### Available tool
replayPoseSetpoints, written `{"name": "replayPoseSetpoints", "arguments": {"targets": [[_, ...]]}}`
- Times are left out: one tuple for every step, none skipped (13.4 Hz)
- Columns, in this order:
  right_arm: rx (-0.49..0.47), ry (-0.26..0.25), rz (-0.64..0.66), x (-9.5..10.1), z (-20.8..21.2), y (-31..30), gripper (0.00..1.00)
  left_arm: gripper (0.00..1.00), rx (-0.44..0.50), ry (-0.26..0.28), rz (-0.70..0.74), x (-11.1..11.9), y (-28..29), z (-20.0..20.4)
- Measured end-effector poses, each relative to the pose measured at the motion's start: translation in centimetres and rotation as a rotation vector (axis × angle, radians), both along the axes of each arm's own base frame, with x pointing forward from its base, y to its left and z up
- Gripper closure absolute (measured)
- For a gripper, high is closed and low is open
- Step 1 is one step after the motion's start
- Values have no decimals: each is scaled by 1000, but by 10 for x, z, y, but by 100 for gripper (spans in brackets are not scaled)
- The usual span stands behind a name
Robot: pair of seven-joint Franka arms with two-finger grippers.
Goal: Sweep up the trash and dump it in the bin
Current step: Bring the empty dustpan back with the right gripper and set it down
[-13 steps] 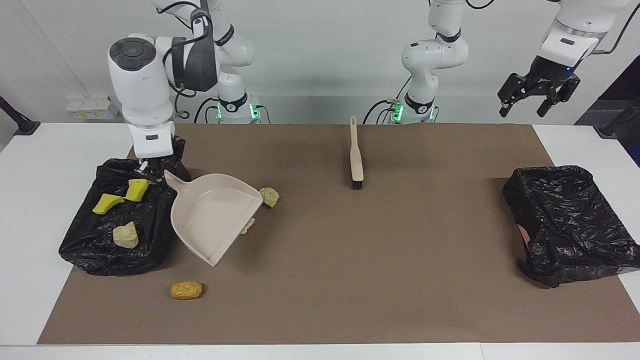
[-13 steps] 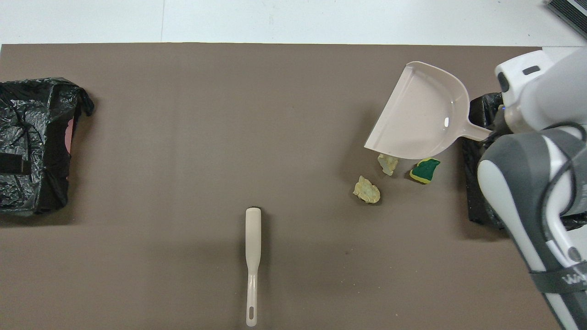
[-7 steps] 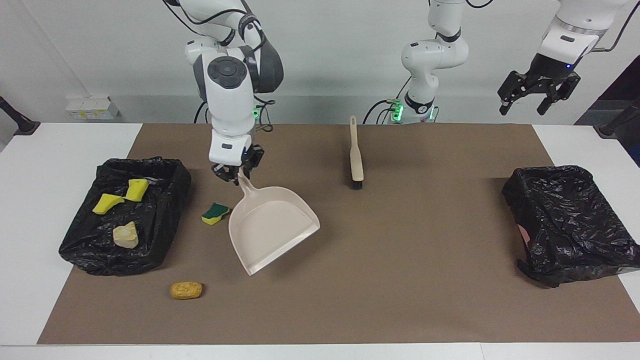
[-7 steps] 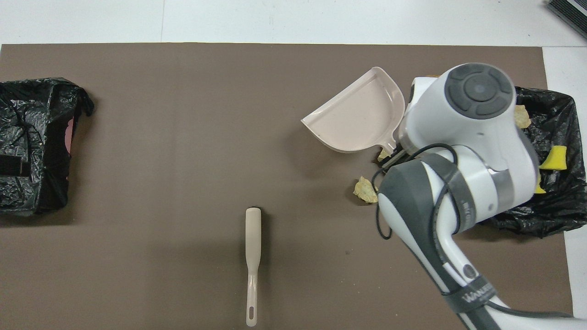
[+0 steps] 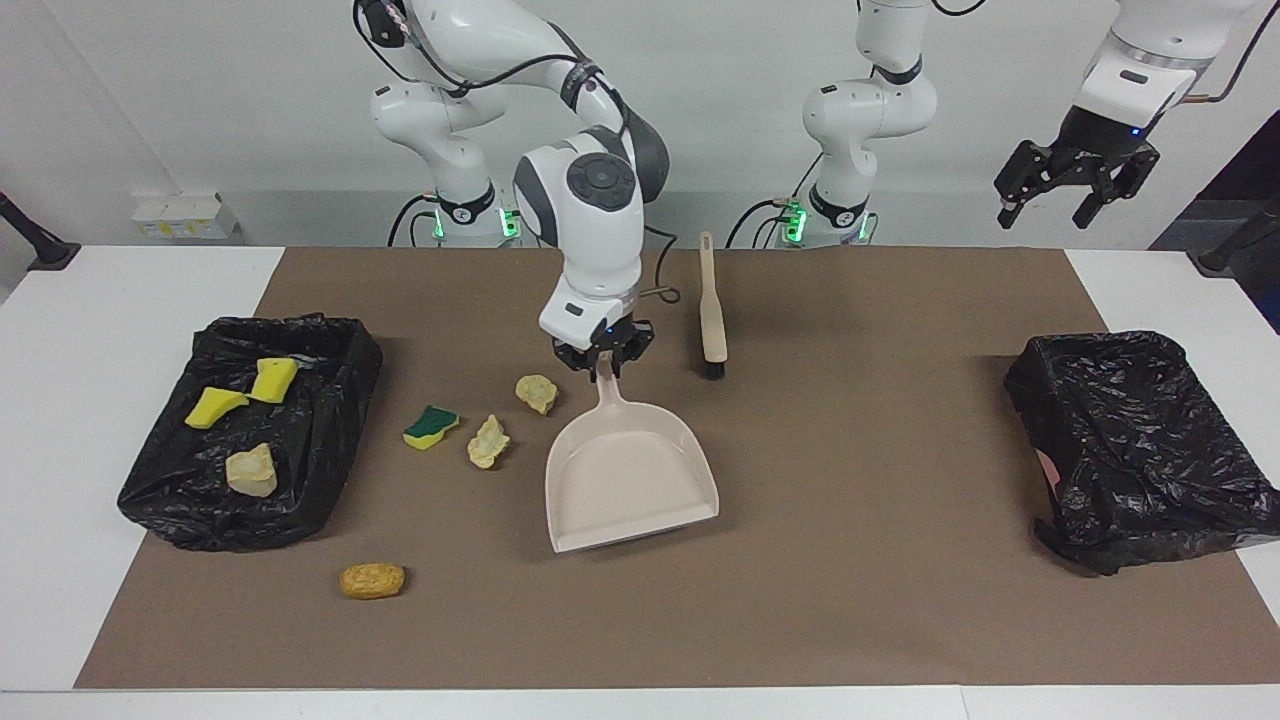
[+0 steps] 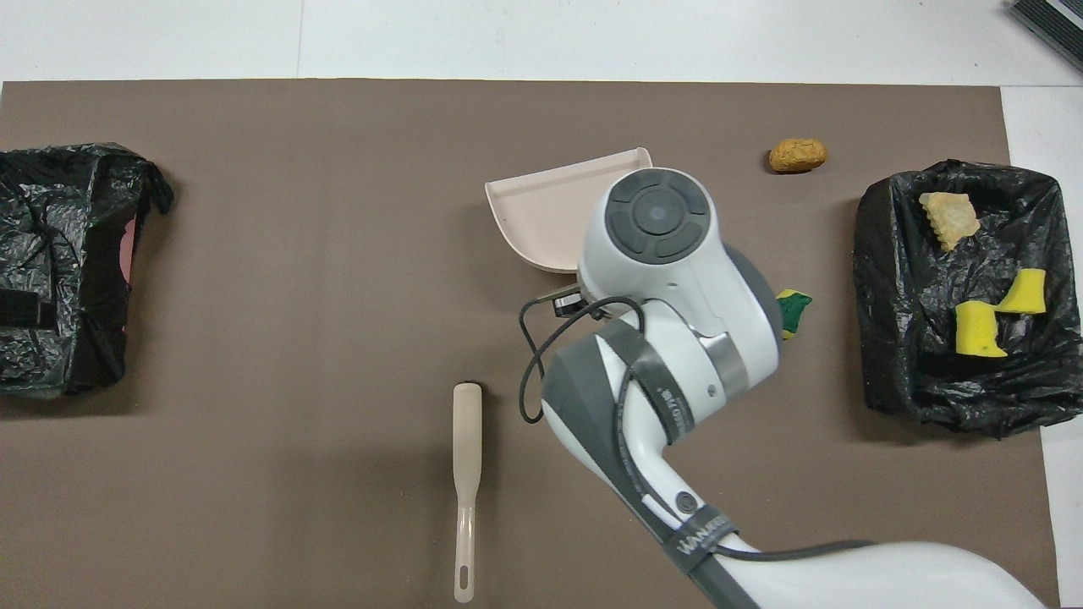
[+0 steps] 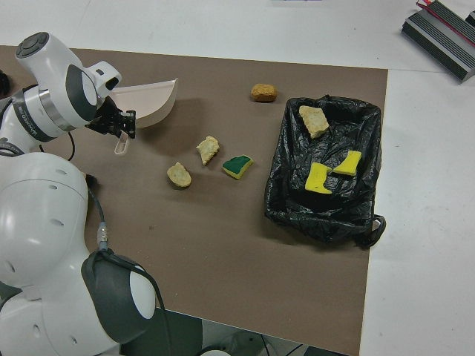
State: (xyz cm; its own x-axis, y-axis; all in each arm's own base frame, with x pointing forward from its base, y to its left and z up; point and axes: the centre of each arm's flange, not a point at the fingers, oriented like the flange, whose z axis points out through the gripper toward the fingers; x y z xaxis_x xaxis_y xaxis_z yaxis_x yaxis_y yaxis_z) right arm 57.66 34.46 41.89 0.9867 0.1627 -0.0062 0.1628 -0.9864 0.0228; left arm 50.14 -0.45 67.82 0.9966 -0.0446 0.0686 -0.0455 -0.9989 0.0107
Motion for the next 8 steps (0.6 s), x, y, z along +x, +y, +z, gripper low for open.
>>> {"name": "replayPoseSetpoints", "arguments": {"targets": [[9,-7,-29,4,-13,19,69,0,0,0,0,0,0,0],[20,-15,-53,10,-26,35,69,0,0,1,0,0,0,0],[29,-21,-73,15,-37,48,69,0,0,1,0,0,0,0],[35,-23,-96,20,-47,59,69,0,0,2,0,0,0,0],[37,-22,-115,23,-55,65,69,0,0,3,0,0,0,-1],[37,-20,-127,24,-61,70,69,0,0,3,0,0,0,-1],[35,-21,-136,25,-63,71,69,0,0,3,0,-1,0,-1],[36,-25,-141,27,-61,70,68,0,0,3,0,-1,0,-1]]}}
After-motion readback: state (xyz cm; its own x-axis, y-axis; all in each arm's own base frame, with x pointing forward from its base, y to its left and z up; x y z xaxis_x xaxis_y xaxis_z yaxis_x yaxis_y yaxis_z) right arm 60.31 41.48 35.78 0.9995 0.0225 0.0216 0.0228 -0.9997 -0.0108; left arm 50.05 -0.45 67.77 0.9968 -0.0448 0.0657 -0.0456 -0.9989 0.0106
